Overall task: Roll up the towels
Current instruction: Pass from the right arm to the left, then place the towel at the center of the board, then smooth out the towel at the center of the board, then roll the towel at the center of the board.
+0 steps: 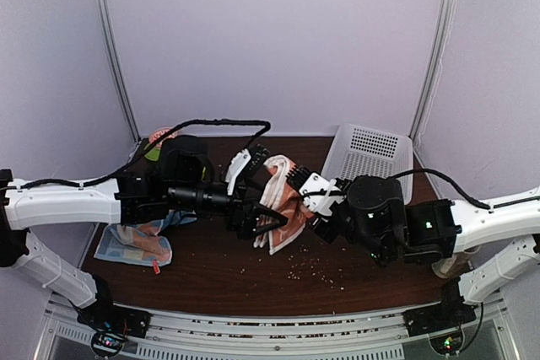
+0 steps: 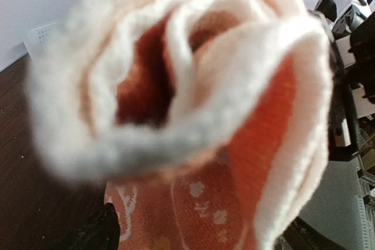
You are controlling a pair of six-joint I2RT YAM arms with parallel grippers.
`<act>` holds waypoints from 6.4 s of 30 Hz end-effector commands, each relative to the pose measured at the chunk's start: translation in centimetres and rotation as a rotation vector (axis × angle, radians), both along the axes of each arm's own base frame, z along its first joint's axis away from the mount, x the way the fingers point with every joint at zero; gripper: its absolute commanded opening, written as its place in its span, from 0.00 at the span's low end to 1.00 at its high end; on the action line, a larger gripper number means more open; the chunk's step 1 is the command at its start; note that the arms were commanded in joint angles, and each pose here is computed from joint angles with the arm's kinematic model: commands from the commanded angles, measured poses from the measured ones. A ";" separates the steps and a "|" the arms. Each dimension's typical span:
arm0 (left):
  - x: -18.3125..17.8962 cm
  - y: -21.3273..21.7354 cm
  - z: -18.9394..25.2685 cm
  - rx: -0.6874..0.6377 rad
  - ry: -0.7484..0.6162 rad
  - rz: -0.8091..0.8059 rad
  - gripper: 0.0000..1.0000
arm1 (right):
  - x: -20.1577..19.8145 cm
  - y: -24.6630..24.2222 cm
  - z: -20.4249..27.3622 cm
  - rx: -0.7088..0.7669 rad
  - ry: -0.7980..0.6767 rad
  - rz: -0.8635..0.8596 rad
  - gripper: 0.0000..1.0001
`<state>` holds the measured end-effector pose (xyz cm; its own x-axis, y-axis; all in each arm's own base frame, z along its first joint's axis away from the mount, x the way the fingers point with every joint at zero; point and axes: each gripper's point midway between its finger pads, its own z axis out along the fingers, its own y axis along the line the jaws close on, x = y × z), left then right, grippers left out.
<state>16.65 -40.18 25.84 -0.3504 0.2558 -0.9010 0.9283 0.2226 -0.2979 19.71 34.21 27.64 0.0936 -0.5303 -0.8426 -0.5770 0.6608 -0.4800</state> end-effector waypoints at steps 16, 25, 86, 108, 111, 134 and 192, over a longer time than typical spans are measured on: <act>11.8 7.5 5.2 0.518 -0.562 0.576 0.00 | 3.4 -7.9 4.9 0.383 0.165 -0.171 0.77; 14.1 5.1 -0.8 0.826 -0.769 0.659 0.00 | 5.2 -14.6 4.3 0.528 0.208 -0.359 0.78; -3.2 7.6 -21.9 1.028 -0.535 0.460 0.00 | -1.4 0.3 -23.9 0.492 1.420 -0.509 0.10; -6.1 2.0 -16.9 0.825 -0.380 0.193 0.86 | 2.4 -8.7 -22.1 0.251 1.073 -0.622 0.45; -4.5 2.6 -15.5 0.749 -0.276 0.242 0.79 | 3.1 -9.6 -19.3 0.271 1.006 -0.628 0.52; 5.9 1.9 -22.0 0.473 0.395 0.365 0.00 | -4.4 -6.9 -26.8 0.255 1.337 -0.425 0.14; 6.1 3.7 -13.7 0.361 0.364 0.364 0.43 | 1.0 -8.5 -19.5 0.696 1.204 -0.532 0.43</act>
<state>21.47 -35.61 11.59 -0.7628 0.3339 -0.5538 0.6129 0.6463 -0.4545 22.61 25.01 10.34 -0.8624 0.1890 -0.4696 -0.0793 0.8658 0.4941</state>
